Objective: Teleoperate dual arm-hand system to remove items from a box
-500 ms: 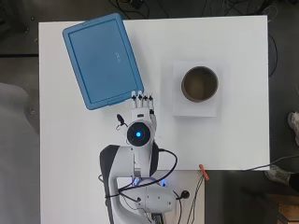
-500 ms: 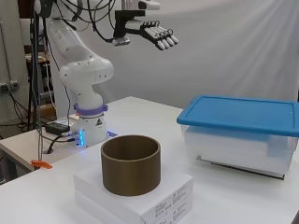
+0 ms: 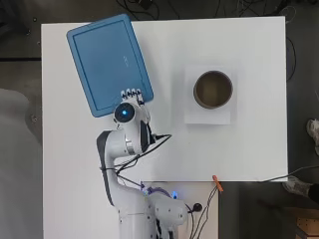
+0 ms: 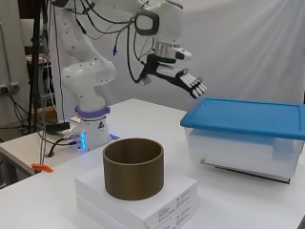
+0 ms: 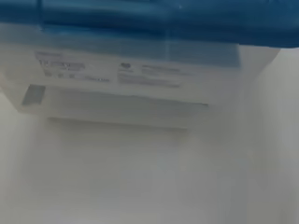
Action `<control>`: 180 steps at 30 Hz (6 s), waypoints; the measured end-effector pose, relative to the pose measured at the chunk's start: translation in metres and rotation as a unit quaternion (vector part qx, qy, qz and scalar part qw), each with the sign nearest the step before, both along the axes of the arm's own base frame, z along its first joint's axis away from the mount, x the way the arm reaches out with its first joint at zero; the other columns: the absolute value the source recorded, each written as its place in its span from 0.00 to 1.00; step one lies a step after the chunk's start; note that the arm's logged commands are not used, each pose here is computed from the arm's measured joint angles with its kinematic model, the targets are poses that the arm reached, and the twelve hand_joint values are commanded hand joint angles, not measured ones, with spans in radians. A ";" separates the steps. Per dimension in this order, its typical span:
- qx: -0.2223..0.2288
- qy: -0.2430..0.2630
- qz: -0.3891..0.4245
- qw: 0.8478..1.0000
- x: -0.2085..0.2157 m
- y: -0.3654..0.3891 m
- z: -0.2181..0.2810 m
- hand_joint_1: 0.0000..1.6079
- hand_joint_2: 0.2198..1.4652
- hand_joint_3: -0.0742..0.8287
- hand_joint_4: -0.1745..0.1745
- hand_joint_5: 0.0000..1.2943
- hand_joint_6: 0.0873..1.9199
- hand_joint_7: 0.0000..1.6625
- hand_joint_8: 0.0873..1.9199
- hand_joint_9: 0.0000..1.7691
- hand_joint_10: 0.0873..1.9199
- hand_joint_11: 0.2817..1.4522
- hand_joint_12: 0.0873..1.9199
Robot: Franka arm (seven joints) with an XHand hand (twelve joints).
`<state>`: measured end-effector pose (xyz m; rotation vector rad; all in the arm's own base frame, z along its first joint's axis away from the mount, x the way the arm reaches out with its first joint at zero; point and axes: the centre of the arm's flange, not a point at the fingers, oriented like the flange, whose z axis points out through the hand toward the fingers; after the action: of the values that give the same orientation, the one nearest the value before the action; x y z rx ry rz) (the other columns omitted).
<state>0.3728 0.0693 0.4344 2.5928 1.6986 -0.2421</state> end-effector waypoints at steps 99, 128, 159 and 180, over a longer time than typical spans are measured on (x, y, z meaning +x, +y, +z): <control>-0.095 0.102 0.325 0.935 -0.024 0.255 -0.085 0.00 0.56 0.10 0.61 0.27 0.00 0.21 0.00 0.23 0.00 0.15 0.00; 0.027 -0.008 0.029 0.999 0.163 0.021 -0.003 0.10 0.58 0.07 0.48 0.27 0.00 0.28 0.00 0.31 0.00 0.26 0.00; -0.084 0.061 -0.010 0.995 0.206 0.092 -0.068 0.71 0.78 0.10 0.99 0.62 0.99 0.67 1.00 0.80 0.99 0.77 0.97; 0.024 -0.039 -0.078 0.996 0.183 -0.065 0.042 0.57 0.83 0.11 0.90 0.55 0.76 0.60 1.00 0.72 1.00 0.68 1.00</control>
<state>0.5555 0.0045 0.4767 2.7328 1.4983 -0.1021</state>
